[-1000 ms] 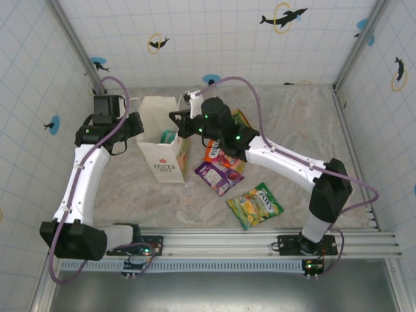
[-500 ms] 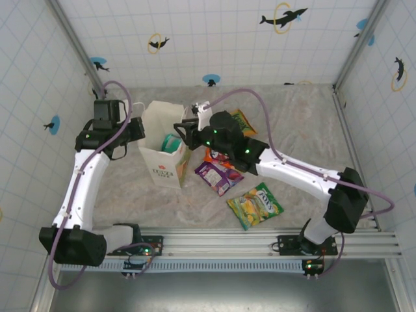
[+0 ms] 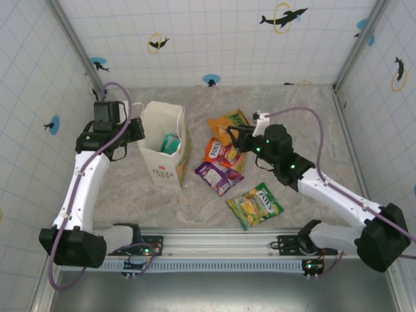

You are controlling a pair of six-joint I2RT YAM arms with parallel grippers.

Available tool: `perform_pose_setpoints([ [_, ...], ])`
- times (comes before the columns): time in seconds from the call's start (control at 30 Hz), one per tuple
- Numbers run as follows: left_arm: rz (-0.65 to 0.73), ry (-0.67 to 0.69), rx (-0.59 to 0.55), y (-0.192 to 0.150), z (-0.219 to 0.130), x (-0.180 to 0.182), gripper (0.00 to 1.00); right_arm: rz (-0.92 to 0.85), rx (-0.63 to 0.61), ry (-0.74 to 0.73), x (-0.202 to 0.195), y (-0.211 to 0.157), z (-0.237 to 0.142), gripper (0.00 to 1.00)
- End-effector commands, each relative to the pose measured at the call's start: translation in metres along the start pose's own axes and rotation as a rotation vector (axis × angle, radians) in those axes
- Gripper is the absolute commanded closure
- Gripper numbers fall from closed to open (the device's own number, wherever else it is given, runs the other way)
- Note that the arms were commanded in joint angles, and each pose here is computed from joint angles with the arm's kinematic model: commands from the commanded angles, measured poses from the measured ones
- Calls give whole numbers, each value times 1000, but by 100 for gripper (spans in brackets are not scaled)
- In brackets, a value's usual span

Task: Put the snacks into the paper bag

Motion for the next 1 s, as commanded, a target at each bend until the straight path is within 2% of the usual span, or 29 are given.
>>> perform_pose_setpoints([
  [0.0,8,-14,-13,-1,0,-1,100,163,23,1,-26,-17,14,41],
  [0.03,11,-17,-12,-1,0,-2,100,188,30,-3,-34,-21,20,38],
  [0.3,13,-22,-12,0,0,-3,100,486,27,-118,-108,-44,65,32],
  [0.53,10,-48,-6,0,3,-5,100,634,36,-199,-155,-69,97,32],
  [0.97,11,-45,-12,0,2,-4,100,737,-14,-213,-185,-87,132,33],
])
Point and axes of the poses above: each hand's point on the last joint's axis, 136 mm out from that joint toward the fingers, its own z axis out along the fingers, its own x axis along the line the jaws close on, y = z × x, the point moved 9 cm from there along -z, back along the fingers, and after that the axes turned 15 degrees about -z, right-handed, at the moved point
